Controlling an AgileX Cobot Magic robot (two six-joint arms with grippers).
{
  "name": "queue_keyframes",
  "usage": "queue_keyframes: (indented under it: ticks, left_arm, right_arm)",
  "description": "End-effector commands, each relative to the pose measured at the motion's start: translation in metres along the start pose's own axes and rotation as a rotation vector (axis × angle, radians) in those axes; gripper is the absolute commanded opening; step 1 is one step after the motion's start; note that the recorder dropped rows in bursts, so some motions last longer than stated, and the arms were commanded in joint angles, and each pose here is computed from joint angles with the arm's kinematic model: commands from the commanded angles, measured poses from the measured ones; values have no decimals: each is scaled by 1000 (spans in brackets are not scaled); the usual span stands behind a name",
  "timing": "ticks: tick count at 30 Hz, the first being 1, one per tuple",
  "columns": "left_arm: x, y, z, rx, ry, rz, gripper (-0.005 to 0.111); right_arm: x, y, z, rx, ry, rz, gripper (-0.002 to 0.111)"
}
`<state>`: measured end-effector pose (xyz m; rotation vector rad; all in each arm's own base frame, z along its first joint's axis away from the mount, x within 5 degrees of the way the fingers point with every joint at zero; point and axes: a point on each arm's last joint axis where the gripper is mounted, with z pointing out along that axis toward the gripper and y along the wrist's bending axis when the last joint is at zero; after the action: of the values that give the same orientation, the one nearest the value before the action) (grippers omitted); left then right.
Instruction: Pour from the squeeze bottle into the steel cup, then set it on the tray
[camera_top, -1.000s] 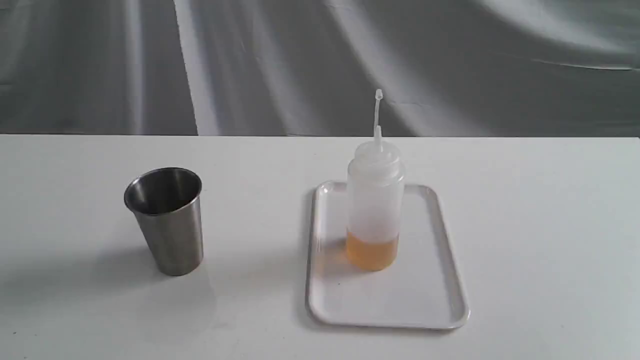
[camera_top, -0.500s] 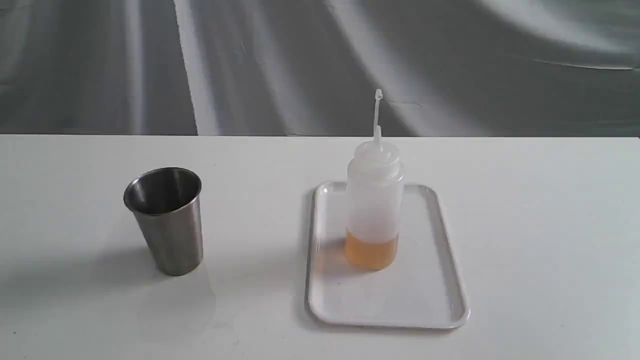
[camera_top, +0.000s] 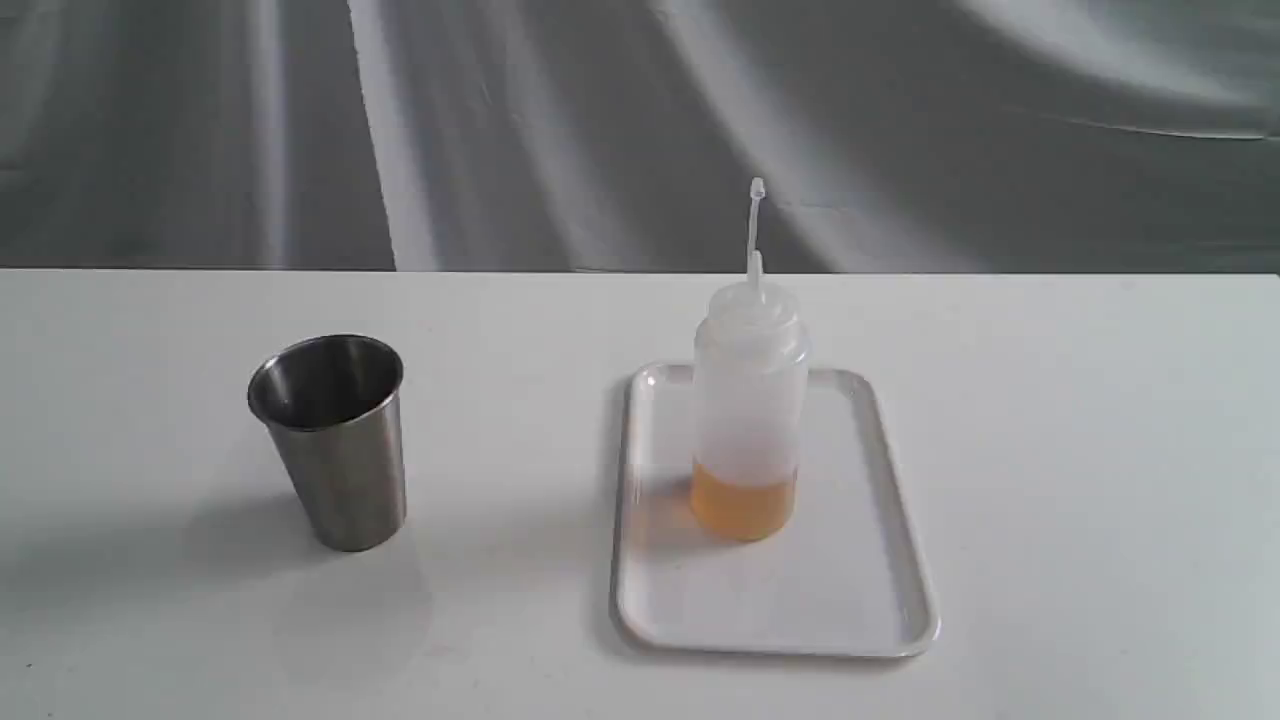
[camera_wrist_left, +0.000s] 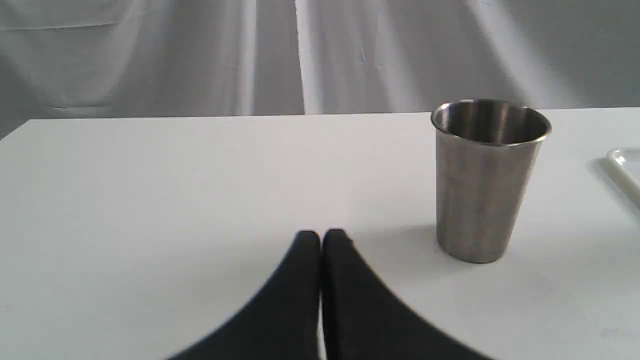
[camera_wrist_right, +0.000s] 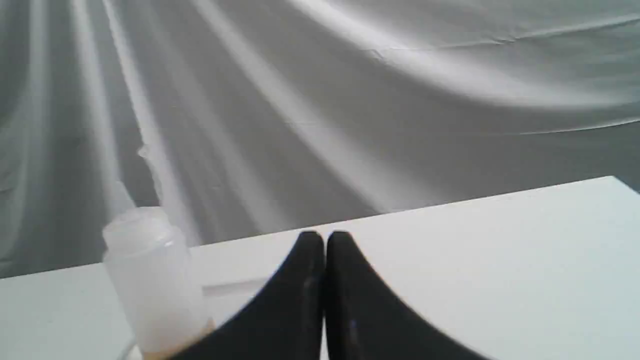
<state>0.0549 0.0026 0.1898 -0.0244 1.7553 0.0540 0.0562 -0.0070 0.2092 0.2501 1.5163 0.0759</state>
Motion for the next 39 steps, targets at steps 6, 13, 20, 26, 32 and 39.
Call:
queue_keyframes:
  ticks: [6,13,20,26,32,39]
  left_arm:
    - [1,0,0,8,-6,-2,0]
    - [1,0,0,8,-6,-2,0]
    - [1,0,0,8,-6,-4,0]
    - [1,0,0,8,-6,-4,0]
    - [1,0,0,8,-6,-2,0]
    - [1,0,0,8,-6,-2,0]
  right_arm:
    - [6,-7,-1,84,58,-150,0]
    - [14,-12,-2,138,153,-194,0]
    - [18,-17,-4,196,200,-184,0]
    - [19,-19,-5,224,220,-171,0]
    - [23,-21,-6,241,265,-211,0]
    - [23,-21,-6,239,266,-203,0]
